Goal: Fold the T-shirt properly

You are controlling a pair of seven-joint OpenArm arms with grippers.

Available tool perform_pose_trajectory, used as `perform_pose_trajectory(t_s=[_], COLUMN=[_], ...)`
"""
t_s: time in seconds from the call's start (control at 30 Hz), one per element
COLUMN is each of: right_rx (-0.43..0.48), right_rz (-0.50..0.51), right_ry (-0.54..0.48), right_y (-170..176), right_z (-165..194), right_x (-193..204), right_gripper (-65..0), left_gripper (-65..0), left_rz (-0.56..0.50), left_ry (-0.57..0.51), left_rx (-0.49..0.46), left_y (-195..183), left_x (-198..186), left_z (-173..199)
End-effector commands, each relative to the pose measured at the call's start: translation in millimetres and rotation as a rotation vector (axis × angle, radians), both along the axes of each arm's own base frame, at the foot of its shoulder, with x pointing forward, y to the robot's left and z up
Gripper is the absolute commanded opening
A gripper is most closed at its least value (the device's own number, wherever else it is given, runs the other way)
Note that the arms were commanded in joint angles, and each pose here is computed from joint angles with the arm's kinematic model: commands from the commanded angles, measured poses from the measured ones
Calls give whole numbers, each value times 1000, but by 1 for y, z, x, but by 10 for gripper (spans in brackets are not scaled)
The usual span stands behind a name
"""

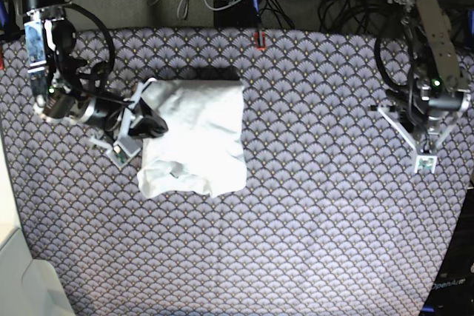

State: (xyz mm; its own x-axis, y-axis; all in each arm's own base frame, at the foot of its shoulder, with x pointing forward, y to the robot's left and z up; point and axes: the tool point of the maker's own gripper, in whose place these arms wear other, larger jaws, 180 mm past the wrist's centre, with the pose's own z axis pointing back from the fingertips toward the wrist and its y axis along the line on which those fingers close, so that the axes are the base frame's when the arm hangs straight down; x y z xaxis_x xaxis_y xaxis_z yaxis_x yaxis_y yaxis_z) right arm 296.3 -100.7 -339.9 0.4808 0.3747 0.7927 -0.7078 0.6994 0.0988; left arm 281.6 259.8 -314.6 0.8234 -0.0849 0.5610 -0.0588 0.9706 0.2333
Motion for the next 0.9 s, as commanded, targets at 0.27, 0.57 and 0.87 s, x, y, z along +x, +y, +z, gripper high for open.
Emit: perform_pose_trajectory(t_s=[0.27,0.57,0.87], right_rx=[-130,-403,-449], right_rz=[-139,-238,-290], right_ry=[-52,102,222], right_y=[-62,-127,-154], right_z=[32,-4,-23], right_x=[-29,-106,-180], right_gripper=[-610,-647,-650], left_gripper=[-646,-646,-646], left_rz=[-124,-78,-221], left_ry=[65,201,373], left_rx=[113,144,167], left_y=[10,42,38], left_x=[-18,-76,-141], left_z=[-2,-25,-59])
